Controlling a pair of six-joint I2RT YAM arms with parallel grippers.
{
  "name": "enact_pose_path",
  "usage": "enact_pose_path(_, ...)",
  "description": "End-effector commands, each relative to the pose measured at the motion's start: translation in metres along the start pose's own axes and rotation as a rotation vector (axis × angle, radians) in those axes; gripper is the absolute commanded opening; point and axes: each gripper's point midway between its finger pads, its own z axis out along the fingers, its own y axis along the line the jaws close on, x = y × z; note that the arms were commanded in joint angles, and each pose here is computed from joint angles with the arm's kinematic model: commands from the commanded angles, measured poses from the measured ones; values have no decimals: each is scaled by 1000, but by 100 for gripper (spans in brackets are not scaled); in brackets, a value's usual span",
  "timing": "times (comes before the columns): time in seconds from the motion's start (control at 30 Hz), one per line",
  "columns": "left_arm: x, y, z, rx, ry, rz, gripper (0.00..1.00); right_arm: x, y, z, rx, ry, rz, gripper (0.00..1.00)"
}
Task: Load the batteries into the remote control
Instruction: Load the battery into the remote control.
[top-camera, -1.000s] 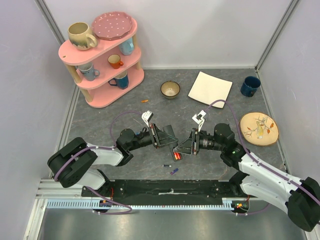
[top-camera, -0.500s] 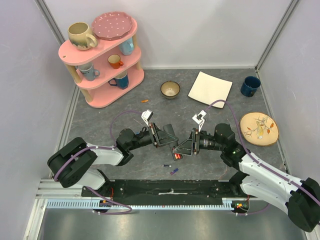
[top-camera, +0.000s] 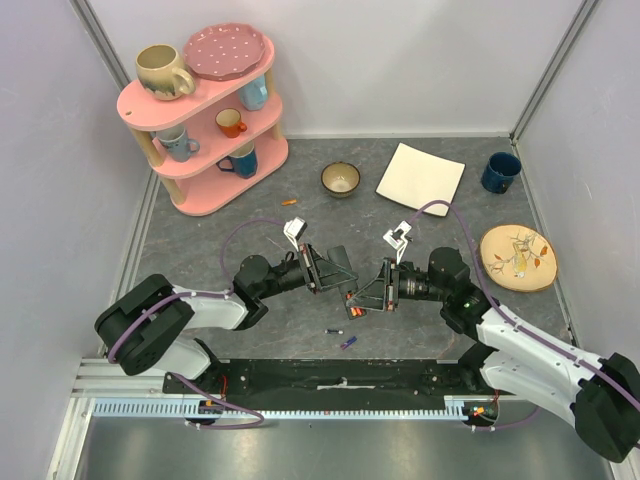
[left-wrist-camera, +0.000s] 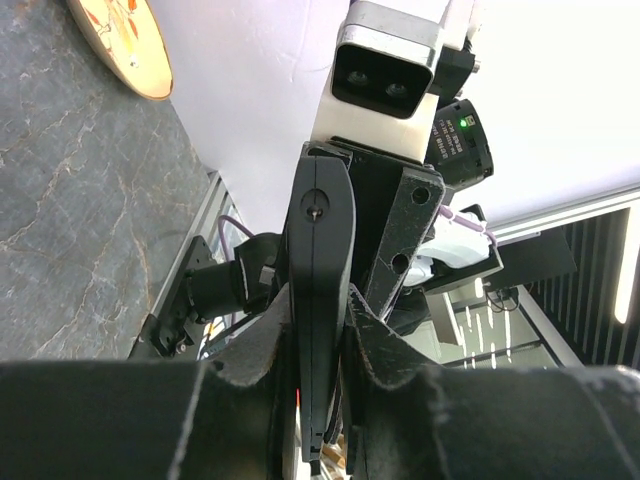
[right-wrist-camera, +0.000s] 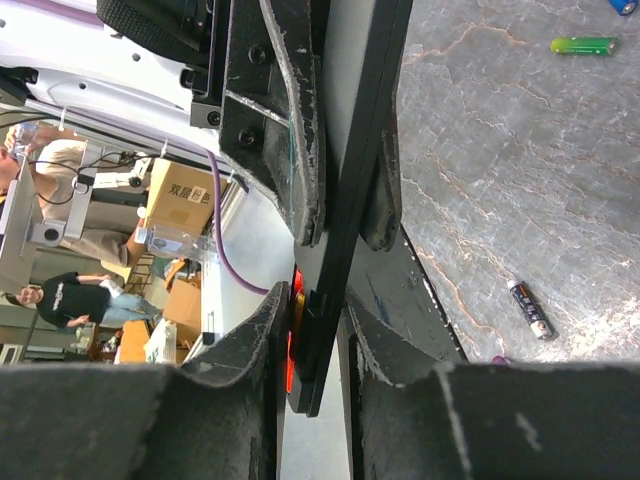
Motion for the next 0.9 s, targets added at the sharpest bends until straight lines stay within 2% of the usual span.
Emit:
enact_pose_path(0.0,-13,-55,3,193,-51,116,2,7,-9,0,16,11,12,31)
enact_pose_path(0.03,-13,-55,3,194,-52,118,2,6,-8,0,13,6,11,40)
enact_pose_path(0.13,-14,-51,3,183,-58,115,2,1,1,-1,-15,-13,0,57)
enact_pose_path(0.17,-14,-51,3,183,-59,115,2,0,3,-2,-20,-16,-3,58)
enact_pose_path(0.3,-16,-51,5,181,-65,113,2,6,5,-3,-40,7,-2,58)
enact_pose_path(0.37,-16,-51,4,180,-65,113,2,10,4,-4,-42,20,1,54)
enact_pose_path(0.5,-16,-52,5,181,-67,115,2,14,-3,-4,-17,37,8,42)
enact_pose_path(0.6,-16,-53,4,183,-67,116,2,15,-6,-3,-11,36,10,41)
enact_pose_path(0.63,-16,-50,4,177,-66,113,2,11,-1,-3,-23,24,3,44)
enact_pose_path(0.67,-15,-50,3,177,-66,116,2,8,0,-3,-22,11,-5,51)
enact_pose_path(0.7,-15,-48,3,170,-66,115,2,6,1,-3,-16,6,-9,62)
enact_pose_path(0.73,-14,-45,2,160,-66,115,2,-3,9,-4,-21,-13,-56,67)
enact_pose_path(0.8,-16,-39,0,141,-72,119,2,-7,3,-7,55,-7,-77,77)
enact_pose_path(0.83,-16,-37,0,133,-73,122,2,-24,12,-9,66,-30,-178,80)
enact_pose_path(0.87,-18,-33,-2,123,-77,130,2,-30,11,-12,104,-32,-209,81)
